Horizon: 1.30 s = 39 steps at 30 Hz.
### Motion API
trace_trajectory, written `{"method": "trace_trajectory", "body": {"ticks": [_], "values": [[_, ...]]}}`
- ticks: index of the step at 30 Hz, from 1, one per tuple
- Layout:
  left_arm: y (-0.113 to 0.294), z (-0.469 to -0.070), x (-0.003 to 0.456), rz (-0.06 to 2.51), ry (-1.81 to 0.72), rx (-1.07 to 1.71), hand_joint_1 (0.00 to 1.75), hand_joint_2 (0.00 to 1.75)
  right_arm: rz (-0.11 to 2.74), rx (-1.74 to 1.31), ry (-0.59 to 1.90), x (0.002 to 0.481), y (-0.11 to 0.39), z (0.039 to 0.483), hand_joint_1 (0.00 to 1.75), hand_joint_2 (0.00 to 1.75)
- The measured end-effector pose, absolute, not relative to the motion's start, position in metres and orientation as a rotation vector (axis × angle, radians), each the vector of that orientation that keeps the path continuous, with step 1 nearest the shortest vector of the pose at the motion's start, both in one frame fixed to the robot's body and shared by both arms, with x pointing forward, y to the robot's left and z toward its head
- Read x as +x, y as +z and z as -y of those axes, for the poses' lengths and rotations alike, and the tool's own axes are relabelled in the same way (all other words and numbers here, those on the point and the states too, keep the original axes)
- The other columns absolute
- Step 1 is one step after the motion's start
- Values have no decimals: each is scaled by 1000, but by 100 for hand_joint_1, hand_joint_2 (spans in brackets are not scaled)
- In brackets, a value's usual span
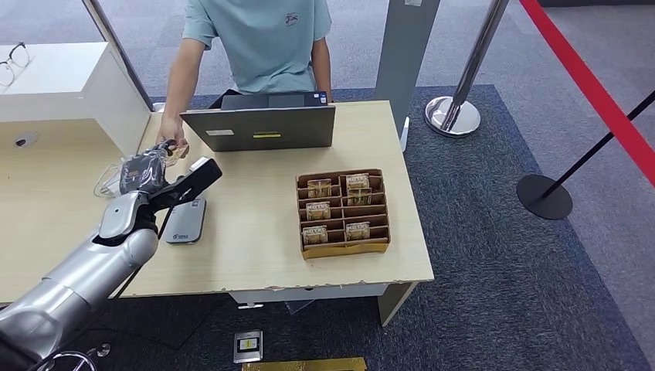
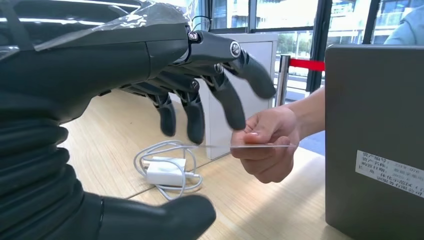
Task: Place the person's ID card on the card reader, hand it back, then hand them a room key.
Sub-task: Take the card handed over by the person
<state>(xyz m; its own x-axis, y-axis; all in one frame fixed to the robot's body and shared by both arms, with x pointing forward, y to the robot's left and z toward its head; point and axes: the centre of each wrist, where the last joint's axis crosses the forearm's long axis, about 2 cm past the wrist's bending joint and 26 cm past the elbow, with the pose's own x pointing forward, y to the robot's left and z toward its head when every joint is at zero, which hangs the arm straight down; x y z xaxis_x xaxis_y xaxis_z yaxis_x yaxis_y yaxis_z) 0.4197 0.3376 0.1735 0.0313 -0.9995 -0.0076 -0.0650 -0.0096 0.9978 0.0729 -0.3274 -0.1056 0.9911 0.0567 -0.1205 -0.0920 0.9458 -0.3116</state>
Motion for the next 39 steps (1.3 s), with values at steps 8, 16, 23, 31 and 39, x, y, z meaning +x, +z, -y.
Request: {"method": "trace_trajectory", "body": {"ticks": [8,16,23,31,39], "values": [[171,-350,419,1188,-1157,1321,0,175,-117,-329,85,73,-106,329,0,0],[171,-365,417,1163,-1152,1358,0,175,-135,-333,94,72,-105,334,0,0],[171,-370,417,1151,-1151,1366,0,175,-143,-330,105,72,-105,334,0,0],[169,-372,417,1138,-1146,1357,0,175,-149,-328,118,72,-105,334,0,0],[168,-374,417,1095,-1122,1357,0,175,-147,-327,120,72,-105,334,0,0]]}}
